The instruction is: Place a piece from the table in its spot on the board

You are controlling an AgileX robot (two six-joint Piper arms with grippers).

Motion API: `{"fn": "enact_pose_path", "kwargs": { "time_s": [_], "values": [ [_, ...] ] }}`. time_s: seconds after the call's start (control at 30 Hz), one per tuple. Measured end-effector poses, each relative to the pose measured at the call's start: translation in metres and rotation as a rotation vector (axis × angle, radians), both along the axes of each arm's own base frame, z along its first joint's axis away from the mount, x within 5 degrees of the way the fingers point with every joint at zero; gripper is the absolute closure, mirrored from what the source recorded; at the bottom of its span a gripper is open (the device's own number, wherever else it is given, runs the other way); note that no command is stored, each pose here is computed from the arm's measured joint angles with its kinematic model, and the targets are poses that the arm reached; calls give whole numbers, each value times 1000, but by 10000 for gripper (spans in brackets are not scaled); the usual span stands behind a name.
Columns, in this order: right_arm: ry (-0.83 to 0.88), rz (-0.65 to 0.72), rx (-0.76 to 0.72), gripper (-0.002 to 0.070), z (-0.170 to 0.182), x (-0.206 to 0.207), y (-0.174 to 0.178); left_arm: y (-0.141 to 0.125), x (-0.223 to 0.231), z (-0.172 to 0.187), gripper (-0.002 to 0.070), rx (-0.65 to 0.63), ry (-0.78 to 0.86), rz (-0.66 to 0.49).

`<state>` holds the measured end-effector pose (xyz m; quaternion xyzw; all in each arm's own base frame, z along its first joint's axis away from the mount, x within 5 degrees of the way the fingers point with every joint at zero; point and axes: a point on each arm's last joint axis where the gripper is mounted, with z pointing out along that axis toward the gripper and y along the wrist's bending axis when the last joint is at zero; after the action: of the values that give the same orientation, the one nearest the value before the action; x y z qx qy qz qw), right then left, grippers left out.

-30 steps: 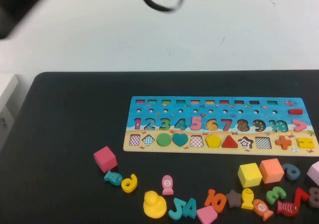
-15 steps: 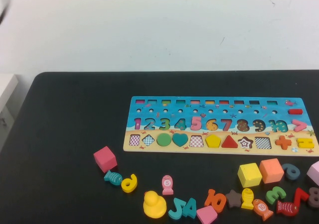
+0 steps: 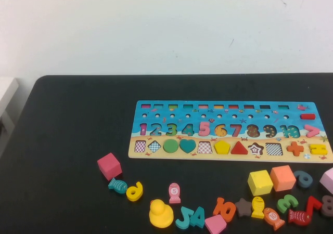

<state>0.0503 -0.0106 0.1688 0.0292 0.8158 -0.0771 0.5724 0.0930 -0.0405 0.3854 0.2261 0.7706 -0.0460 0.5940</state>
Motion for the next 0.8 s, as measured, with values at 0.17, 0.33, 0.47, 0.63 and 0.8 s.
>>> {"fn": "enact_pose_path", "kwargs": {
  "time_s": [0.17,0.33,0.47,0.63,0.8],
  "values": [
    [0,0,0,657,0,0,0,10,-12,-29,675,7,21,2],
    [0,0,0,657,0,0,0,12,-15,-40,675,17,37,5],
    [0,0,0,657,0,0,0,14,-15,-44,675,32,65,19],
    [0,0,0,657,0,0,0,19,-18,-46,675,24,68,49],
    [0,0,0,657,0,0,0,38,-32,-44,675,-56,22,193]
  ]
}}
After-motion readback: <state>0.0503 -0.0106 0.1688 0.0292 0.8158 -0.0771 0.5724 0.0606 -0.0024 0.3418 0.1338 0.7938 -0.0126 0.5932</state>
